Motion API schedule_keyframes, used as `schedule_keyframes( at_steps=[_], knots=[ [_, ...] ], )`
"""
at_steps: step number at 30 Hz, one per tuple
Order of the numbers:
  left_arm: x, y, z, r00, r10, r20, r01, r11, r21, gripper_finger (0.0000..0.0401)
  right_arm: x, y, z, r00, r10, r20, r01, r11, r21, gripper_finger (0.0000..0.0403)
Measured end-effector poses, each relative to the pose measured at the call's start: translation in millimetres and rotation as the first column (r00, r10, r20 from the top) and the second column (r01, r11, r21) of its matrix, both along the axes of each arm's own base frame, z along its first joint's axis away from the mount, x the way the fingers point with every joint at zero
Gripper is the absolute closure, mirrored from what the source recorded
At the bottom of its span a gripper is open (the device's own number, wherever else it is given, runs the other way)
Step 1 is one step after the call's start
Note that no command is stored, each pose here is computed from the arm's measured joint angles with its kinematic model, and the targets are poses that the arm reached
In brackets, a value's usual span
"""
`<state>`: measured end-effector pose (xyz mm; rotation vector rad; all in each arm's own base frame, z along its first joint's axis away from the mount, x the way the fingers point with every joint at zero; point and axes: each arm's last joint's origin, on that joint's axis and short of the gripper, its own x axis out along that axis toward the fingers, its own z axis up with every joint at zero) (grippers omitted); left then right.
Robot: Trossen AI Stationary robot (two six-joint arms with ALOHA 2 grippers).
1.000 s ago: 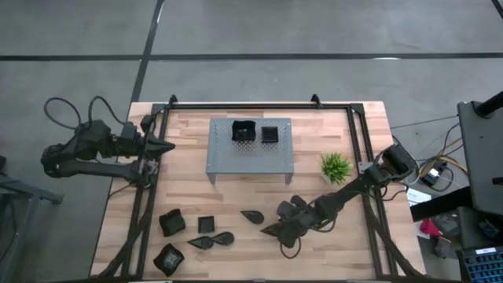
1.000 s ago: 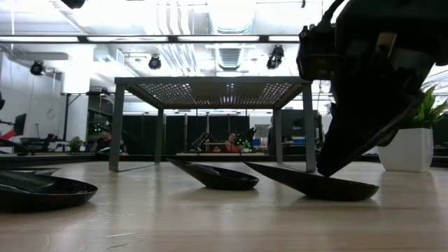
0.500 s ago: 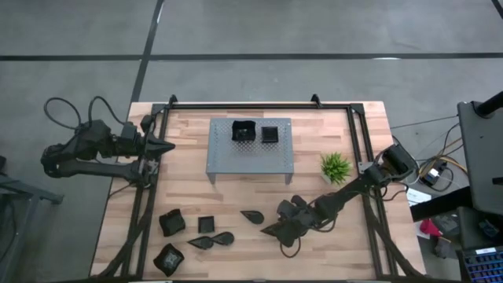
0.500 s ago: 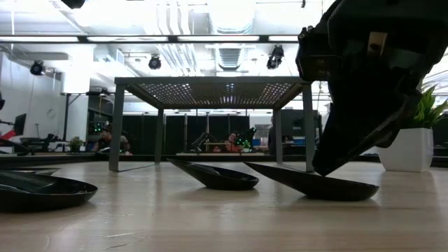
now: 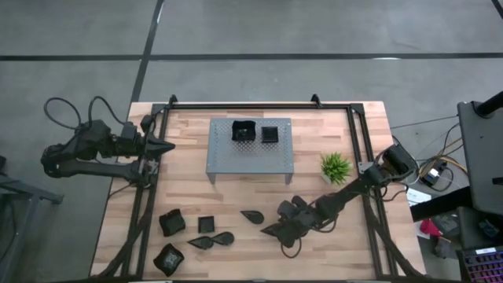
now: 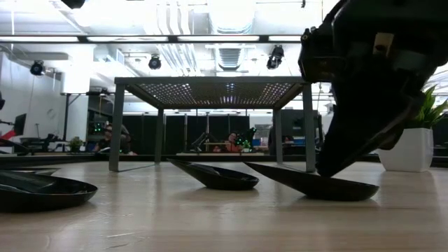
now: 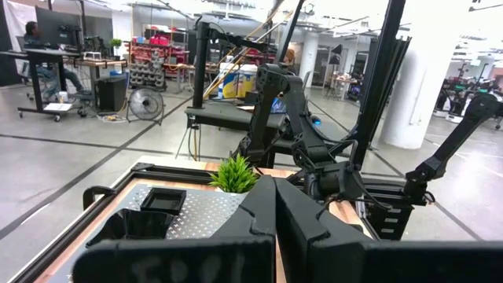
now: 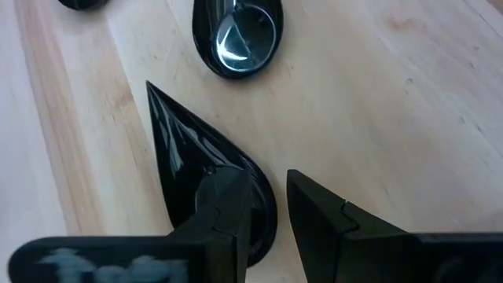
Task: Pick & Place Mini shaped plates
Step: Put the drop-shaped plate on the shelf
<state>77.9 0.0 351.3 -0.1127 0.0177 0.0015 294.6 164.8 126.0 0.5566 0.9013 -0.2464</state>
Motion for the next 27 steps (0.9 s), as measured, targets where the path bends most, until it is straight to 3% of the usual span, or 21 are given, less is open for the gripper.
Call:
schedule_keyframes(
  at_steps=[27],
  knots=[
    [0.1,0.0,0.0,1.0,0.0,0.0,0.0,1.0,0.0,0.0401,-0.6,4.3,-9.9,1.0,-0.009,0.007,0.009,1.0,-0.002,0.0324]
  ],
)
